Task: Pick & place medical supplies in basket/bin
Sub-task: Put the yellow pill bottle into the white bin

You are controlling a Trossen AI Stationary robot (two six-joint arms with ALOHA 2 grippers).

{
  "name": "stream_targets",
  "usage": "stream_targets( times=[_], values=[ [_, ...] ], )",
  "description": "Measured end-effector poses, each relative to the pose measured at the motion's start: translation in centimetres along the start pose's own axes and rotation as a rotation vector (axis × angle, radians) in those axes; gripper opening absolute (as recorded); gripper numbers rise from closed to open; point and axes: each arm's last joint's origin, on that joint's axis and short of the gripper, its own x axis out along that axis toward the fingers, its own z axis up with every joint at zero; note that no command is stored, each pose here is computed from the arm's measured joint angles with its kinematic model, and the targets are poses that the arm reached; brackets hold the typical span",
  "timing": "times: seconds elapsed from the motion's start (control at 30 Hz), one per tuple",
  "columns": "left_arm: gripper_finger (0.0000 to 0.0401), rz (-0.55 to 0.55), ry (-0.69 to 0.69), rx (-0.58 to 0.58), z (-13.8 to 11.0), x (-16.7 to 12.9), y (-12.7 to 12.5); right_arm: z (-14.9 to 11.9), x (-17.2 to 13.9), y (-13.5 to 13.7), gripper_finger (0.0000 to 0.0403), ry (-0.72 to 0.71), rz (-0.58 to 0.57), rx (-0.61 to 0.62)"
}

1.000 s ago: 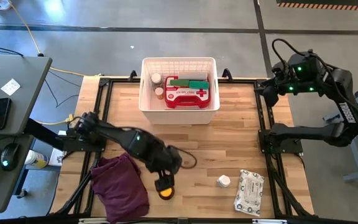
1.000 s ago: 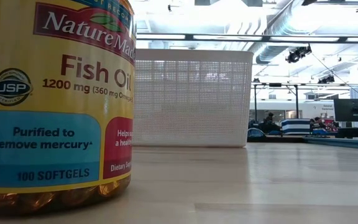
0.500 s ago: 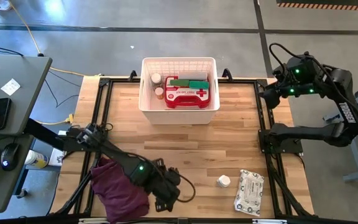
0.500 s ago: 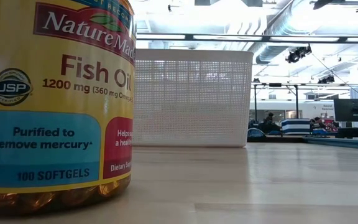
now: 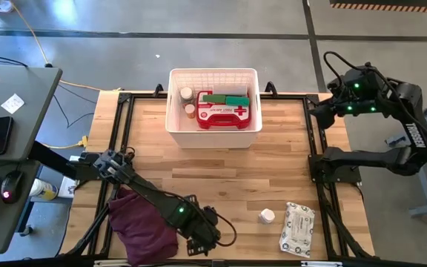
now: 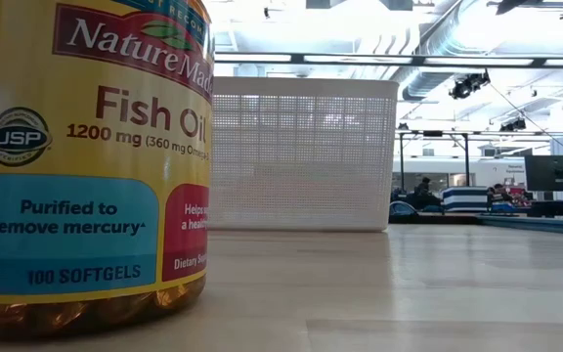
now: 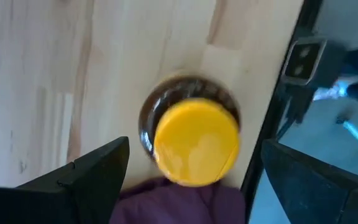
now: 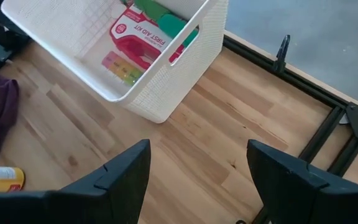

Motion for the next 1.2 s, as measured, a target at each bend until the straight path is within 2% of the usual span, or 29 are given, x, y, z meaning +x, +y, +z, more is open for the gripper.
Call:
stream_targets(
  times=[0.3,0.57,0.7,0.97,1.2],
  values=[
    [0.0395,0.024,0.049,-0.005,0.0,1.4,-0.2,-0.3,-0.4,-0.2,0.0256,-0.021,-0.014,0.003],
    [0.0388,0.054,0.022,-0.010,0.2,1.5,0.1,-0.6,-0.8,-0.3,0.0256,-0.035,-0.015,0.010],
    [0.0353,0.046,0.029,-0.019,0.4,1.5,0.3,-0.5,-0.7,-0.3,0.0256,-0.036,-0.024,-0.002],
    [0.0249,-0.005,0.025,-0.021,0.8,1.5,0.1,-0.5,-0.7,-0.4,0.0256,-0.045,-0.049,-0.009],
    [0.0245,0.019,0.065,-0.034,1.7,1.1,1.7,-0.5,-0.7,-0.4,0.0256,-0.045,-0.049,-0.027]
  ],
)
